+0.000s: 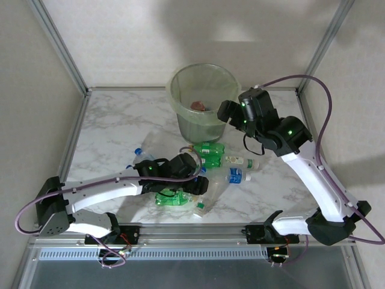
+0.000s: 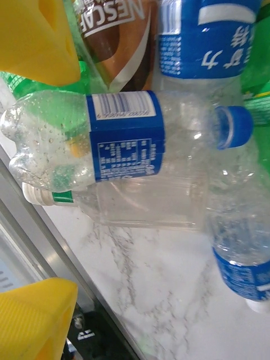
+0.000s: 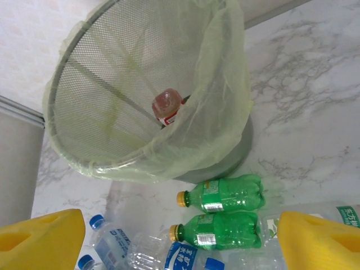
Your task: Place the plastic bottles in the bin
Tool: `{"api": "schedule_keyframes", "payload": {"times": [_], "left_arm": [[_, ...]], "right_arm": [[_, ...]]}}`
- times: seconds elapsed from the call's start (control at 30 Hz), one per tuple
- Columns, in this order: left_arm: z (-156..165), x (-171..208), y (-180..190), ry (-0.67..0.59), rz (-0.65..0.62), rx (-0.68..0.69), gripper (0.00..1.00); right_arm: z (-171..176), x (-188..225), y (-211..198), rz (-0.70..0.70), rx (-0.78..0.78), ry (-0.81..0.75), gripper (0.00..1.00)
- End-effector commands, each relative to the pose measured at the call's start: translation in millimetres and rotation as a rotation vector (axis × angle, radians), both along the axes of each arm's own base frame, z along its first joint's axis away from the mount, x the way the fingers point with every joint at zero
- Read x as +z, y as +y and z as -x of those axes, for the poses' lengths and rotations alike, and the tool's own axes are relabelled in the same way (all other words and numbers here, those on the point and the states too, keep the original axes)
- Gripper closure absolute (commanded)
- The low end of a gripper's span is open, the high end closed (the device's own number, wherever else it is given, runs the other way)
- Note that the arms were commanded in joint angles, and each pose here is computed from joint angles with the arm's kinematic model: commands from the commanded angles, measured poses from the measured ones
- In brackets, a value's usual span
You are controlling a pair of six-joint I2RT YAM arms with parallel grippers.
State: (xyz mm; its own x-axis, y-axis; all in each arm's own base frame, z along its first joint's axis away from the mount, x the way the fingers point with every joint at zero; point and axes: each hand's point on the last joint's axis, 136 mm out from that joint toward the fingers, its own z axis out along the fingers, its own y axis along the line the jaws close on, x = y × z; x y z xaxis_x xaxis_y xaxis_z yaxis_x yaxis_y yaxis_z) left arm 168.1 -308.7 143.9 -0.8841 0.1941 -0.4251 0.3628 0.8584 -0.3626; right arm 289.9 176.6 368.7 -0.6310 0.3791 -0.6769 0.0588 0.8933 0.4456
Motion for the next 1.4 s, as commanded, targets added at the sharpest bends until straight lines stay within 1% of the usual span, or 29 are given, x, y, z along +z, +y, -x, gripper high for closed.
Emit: {"api": "schedule_keyframes", "payload": {"times": [0.0,0.1,0.2,0.33,0.4,0.5,0.9,1.07,1.37], "left_arm": [[1,-15,10,-0.014,-0.093,-0.006,0.11],[0,-22,9,-0.014,-0.121,-0.008,0.12],[4,-30,4,-0.001,-0.155,-0.038,0.17],[6,-39,6,0.0,-0.21,-0.053,0.18],[6,-40,6,0.0,-0.213,-0.054,0.18],[4,-41,5,-0.004,-0.219,-0.055,0.18],[-1,-48,6,-0.03,-0.258,-0.059,0.21],[-2,-49,7,-0.037,-0.267,-0.06,0.24],[-2,-53,10,-0.038,-0.286,-0.066,0.25]], "right_arm": [[6,-1,-13,-0.013,-0.04,0.004,0.11],[9,-2,-15,-0.024,-0.042,0.002,0.11],[11,-4,-16,-0.028,-0.039,0.005,0.1],[13,-3,-17,-0.029,-0.038,0.005,0.1],[10,-1,-25,-0.031,-0.064,0.001,0.11],[10,-2,-27,-0.029,-0.068,0.005,0.1],[11,0,-30,-0.033,-0.077,0.006,0.1],[11,0,-31,-0.035,-0.081,0.008,0.1],[10,-1,-31,-0.04,-0.087,0.012,0.11]]}}
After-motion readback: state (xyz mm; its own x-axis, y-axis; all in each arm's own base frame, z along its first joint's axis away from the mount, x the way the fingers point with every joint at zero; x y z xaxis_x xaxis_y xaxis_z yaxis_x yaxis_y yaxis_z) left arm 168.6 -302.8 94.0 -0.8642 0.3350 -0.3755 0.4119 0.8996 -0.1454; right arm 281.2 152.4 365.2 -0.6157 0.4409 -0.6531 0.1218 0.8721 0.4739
